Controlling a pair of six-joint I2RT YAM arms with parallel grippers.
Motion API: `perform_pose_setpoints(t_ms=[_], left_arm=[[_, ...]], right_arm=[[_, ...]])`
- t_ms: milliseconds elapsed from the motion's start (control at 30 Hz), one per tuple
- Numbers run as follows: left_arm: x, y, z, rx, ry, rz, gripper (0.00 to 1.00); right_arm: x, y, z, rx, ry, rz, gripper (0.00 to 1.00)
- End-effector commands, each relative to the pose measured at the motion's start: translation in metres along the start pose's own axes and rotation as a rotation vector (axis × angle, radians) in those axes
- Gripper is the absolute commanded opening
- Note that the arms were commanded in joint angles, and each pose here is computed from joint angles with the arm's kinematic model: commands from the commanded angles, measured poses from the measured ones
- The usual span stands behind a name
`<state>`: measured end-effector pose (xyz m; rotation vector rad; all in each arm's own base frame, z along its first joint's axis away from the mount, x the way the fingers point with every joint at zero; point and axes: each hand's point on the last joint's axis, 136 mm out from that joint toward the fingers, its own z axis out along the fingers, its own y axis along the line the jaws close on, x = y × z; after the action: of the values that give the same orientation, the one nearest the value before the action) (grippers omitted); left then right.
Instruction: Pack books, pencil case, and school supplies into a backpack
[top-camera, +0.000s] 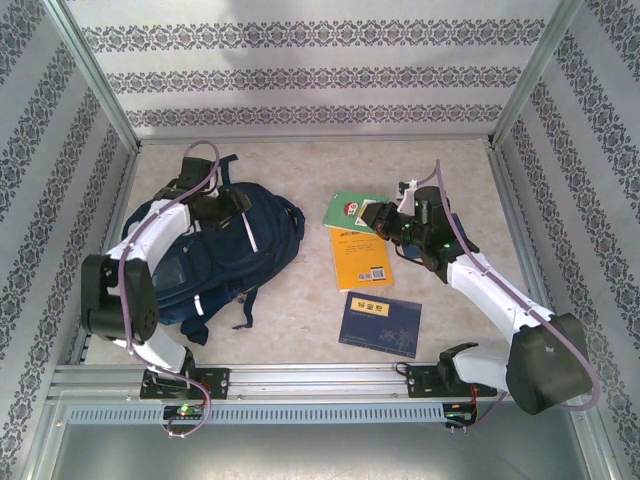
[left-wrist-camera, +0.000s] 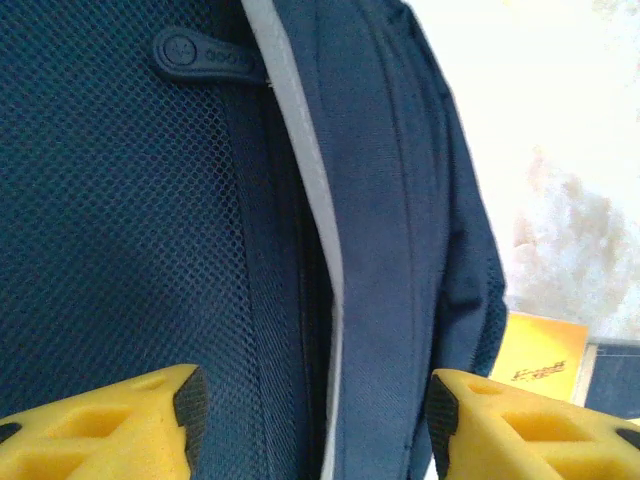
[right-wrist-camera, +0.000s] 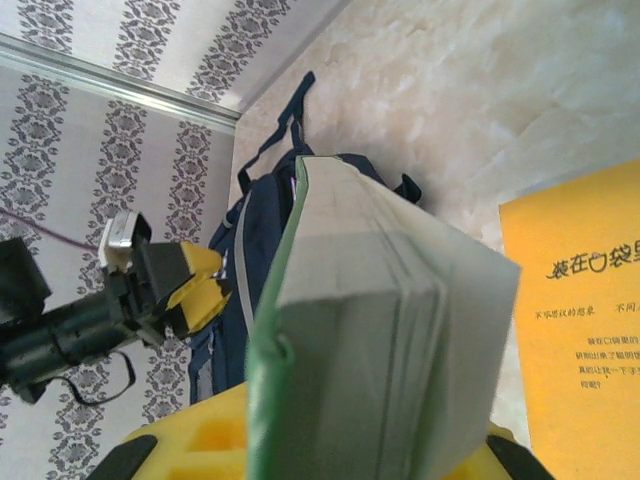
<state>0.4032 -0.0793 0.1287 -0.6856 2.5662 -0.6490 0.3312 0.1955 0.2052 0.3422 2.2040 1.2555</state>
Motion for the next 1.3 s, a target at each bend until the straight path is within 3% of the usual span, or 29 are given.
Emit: perform_pose_setpoints(t_ms=[0,233,533,733,900,1000,1267], left_arm=[[-0.021,-0.015,0.003,0.045,-0.039,0.040,0.61],[-0.030,-0.018,0.025,0.068,-0.016,0.014,0.52],[-0.032,-0.027,0.033,0.112,0.002,0.003,0.28],[-0.029,-0.027,0.038,0.116,0.023,0.003,0.23],[-0.023,-0.027,0.048,0.102,0.066,0.018,0.08],[-0.019,-0.044,0.046,0.112,0.088,0.073,0.00],[0.014,-0.121,0.018,0.159,0.165,0.342,0.00]], right_arm=[[0.002,0.001,-0.007,-0.030,0.008,-0.032,0.00],[0.005,-0.006,-0.002,-0.037,0.031,-0.019,0.00],[0.010,-0.016,0.010,-0.025,0.061,0.000,0.00],[0.010,-0.017,0.014,-0.017,0.063,-0.001,0.00],[0.008,-0.025,0.012,0.032,0.039,-0.008,0.00],[0.010,-0.032,0.010,0.077,0.024,-0.035,0.00],[0.017,-0.055,0.012,0.247,0.044,-0.095,0.00]])
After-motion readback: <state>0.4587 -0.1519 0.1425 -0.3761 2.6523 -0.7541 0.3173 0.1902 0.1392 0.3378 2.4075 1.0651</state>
